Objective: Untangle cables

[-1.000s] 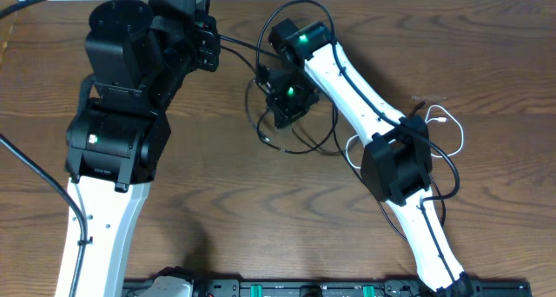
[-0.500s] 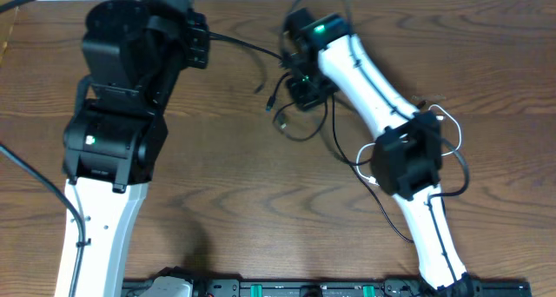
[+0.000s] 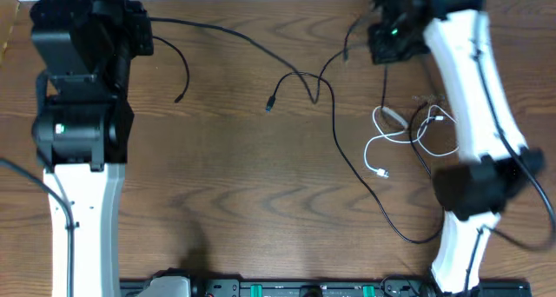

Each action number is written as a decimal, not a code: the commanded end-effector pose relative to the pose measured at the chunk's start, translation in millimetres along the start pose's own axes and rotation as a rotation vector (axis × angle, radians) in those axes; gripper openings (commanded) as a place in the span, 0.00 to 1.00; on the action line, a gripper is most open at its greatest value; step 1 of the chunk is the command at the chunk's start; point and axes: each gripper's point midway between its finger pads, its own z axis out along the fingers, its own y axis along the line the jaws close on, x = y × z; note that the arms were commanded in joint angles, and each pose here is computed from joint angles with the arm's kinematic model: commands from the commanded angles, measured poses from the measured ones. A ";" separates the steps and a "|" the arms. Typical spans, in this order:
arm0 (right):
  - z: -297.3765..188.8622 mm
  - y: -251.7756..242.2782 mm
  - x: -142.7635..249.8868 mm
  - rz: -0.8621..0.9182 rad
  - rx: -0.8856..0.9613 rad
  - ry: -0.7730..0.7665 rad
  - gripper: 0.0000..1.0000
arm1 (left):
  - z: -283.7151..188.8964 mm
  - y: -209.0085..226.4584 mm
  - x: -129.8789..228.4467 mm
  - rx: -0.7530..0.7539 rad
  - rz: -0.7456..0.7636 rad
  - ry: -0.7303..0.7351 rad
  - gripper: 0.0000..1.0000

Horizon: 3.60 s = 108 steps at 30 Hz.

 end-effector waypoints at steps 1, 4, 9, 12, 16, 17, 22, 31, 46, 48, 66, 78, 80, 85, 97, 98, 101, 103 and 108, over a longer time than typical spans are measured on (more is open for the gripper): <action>-64.4 4.7 -6.2 -0.030 0.015 -0.159 0.01 | 24.6 5.1 12.3 -0.021 0.007 0.050 0.08; -116.0 9.5 -4.0 -0.041 0.007 -0.284 0.01 | 51.3 -4.1 36.7 0.006 0.005 0.126 0.33; -137.8 14.4 0.4 -0.062 -0.011 -0.331 0.01 | 55.6 -46.5 48.5 0.215 0.001 0.159 0.96; -137.1 14.4 0.3 -0.062 -0.011 -0.330 0.01 | 49.9 -63.9 43.4 0.276 0.007 0.142 0.97; -138.3 21.9 -2.4 -0.084 -0.049 -0.342 0.01 | 43.1 -89.4 39.1 0.330 0.028 0.130 0.96; -138.7 24.8 -2.8 -0.090 -0.065 -0.345 0.01 | 41.3 -96.1 38.6 0.344 0.033 0.129 0.96; -138.9 26.7 -2.4 -0.095 -0.076 -0.344 0.01 | 31.8 -126.7 34.5 0.409 0.063 0.114 0.96; -138.4 20.6 -2.3 -0.088 -0.041 -0.342 0.01 | 9.2 -174.1 27.4 0.515 0.104 0.084 0.97; -138.0 27.2 0.3 -0.119 -0.075 -0.333 0.01 | -35.9 -187.2 3.7 0.577 0.159 -0.009 1.00; -138.1 27.2 0.2 -0.120 -0.075 -0.334 0.01 | -39.3 -192.0 3.9 0.609 0.158 -0.010 0.99; -136.3 119.2 28.1 -0.332 -0.278 -0.274 0.01 | -36.7 -179.9 -0.8 0.541 0.202 -0.035 0.99; -136.6 127.2 31.4 -0.364 -0.285 -0.272 0.01 | 5.2 -141.9 12.7 0.393 0.172 0.028 0.99; -136.8 127.0 30.6 -0.364 -0.284 -0.275 0.01 | 11.6 -144.5 18.4 0.395 0.175 0.046 0.99; -137.1 127.0 29.0 -0.366 -0.281 -0.282 0.01 | 22.3 -152.1 29.3 0.408 0.156 0.084 0.99; -136.9 117.9 25.8 -0.345 -0.270 -0.285 0.01 | 20.0 -151.9 52.1 0.429 0.308 0.147 0.99; -136.9 117.2 25.5 -0.343 -0.269 -0.286 0.01 | 18.9 -151.7 57.0 0.434 0.322 0.164 0.99; -137.1 117.0 24.8 -0.343 -0.268 -0.289 0.01 | 15.2 -151.2 71.3 0.450 0.375 0.213 0.99; -137.1 117.0 24.7 -0.346 -0.268 -0.290 0.01 | 13.7 -149.3 78.3 0.454 0.428 0.234 0.99; -137.3 117.2 24.2 -0.351 -0.268 -0.292 0.01 | 8.1 -134.5 104.6 0.409 0.487 0.353 0.99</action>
